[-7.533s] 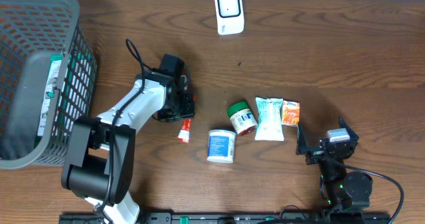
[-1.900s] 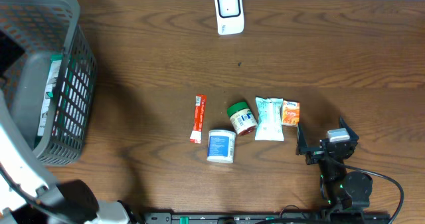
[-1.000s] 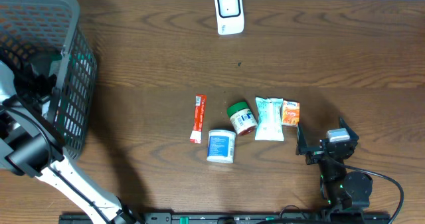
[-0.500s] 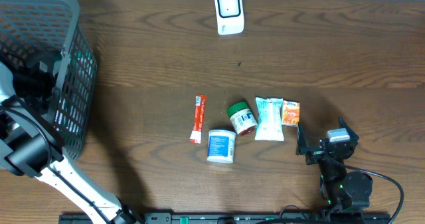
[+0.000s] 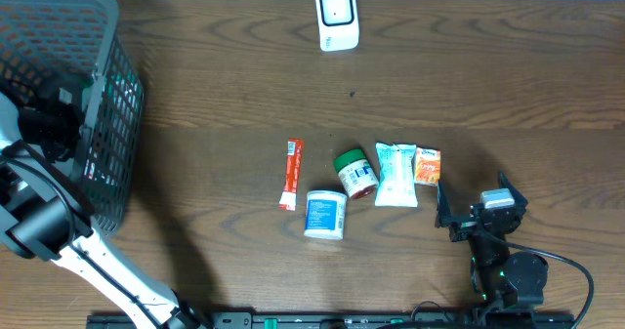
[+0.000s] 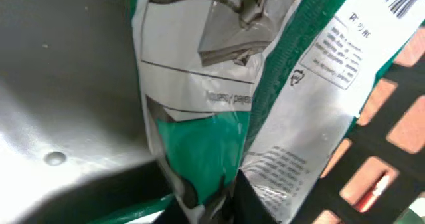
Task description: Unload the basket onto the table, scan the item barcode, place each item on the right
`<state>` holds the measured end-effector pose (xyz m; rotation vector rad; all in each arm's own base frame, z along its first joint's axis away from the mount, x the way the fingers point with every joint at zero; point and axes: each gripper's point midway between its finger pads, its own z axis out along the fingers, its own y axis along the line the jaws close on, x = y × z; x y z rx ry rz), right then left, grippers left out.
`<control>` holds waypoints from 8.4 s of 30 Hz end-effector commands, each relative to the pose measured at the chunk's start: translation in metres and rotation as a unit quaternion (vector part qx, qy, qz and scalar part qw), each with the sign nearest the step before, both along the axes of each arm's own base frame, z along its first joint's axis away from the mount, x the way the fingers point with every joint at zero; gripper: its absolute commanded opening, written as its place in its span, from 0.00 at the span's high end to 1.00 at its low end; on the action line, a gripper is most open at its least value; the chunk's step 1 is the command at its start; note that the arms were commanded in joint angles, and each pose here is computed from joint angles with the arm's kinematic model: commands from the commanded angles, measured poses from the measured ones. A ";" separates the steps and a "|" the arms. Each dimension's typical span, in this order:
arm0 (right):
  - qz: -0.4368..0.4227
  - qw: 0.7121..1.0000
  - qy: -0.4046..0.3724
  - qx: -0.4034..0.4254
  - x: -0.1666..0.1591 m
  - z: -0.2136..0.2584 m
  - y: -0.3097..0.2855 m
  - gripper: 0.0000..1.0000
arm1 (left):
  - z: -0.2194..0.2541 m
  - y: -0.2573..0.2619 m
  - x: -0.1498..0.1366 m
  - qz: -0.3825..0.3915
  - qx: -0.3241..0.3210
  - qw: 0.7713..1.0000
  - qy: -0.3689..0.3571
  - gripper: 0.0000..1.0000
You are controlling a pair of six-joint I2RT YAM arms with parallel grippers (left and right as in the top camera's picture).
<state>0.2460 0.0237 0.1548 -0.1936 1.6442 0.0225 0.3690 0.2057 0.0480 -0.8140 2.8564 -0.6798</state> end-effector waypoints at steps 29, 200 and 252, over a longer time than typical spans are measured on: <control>0.004 1.000 0.002 0.007 0.000 -0.001 0.002 0.01 | 0.387 -0.058 -0.068 0.157 0.184 0.890 -0.386 0.93; -0.100 0.828 0.541 0.104 0.032 0.067 -0.017 0.61 | 0.091 -0.287 -0.096 -0.173 0.157 0.968 -0.097 0.14; -0.119 0.753 0.637 0.112 0.053 -0.146 -0.025 0.35 | 0.091 -0.287 -0.096 -0.173 0.157 0.968 -0.097 0.14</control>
